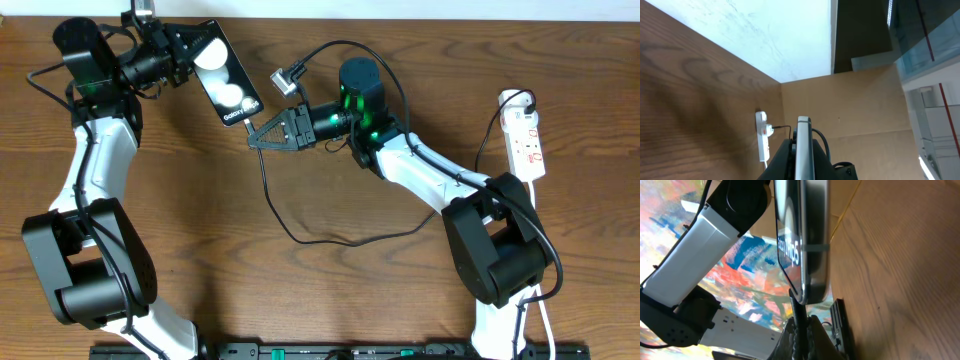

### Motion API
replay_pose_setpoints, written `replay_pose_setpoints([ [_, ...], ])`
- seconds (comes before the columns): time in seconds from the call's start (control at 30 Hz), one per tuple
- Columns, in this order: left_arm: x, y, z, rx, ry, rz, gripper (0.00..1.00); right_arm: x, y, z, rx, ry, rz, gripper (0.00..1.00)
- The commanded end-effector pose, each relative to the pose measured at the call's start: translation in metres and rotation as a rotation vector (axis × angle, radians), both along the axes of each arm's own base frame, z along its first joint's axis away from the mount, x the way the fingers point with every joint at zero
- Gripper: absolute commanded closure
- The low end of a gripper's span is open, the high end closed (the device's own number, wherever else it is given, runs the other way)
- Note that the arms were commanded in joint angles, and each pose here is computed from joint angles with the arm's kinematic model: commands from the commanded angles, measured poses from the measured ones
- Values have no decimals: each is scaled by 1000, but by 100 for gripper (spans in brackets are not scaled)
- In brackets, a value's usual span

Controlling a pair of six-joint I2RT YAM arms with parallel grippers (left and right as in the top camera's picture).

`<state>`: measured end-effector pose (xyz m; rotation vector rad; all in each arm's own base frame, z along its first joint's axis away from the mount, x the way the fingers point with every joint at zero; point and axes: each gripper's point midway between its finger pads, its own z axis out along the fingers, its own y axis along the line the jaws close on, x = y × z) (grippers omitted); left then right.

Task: Plug charger to phone and switch on socket
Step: 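Push the plug into the phone's port with the right gripper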

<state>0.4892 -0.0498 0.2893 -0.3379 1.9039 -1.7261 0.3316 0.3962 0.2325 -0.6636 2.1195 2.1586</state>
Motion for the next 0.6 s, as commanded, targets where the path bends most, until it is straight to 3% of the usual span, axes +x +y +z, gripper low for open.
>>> replay_pose_setpoints([
  [0.0,-18,-11,16,-6,-27,-107,93,14,0,-2,-14,33,-66,99],
  [0.57,-27,-19,16,-3,-40,-169,92,11,2,6,8,27,-51,99],
])
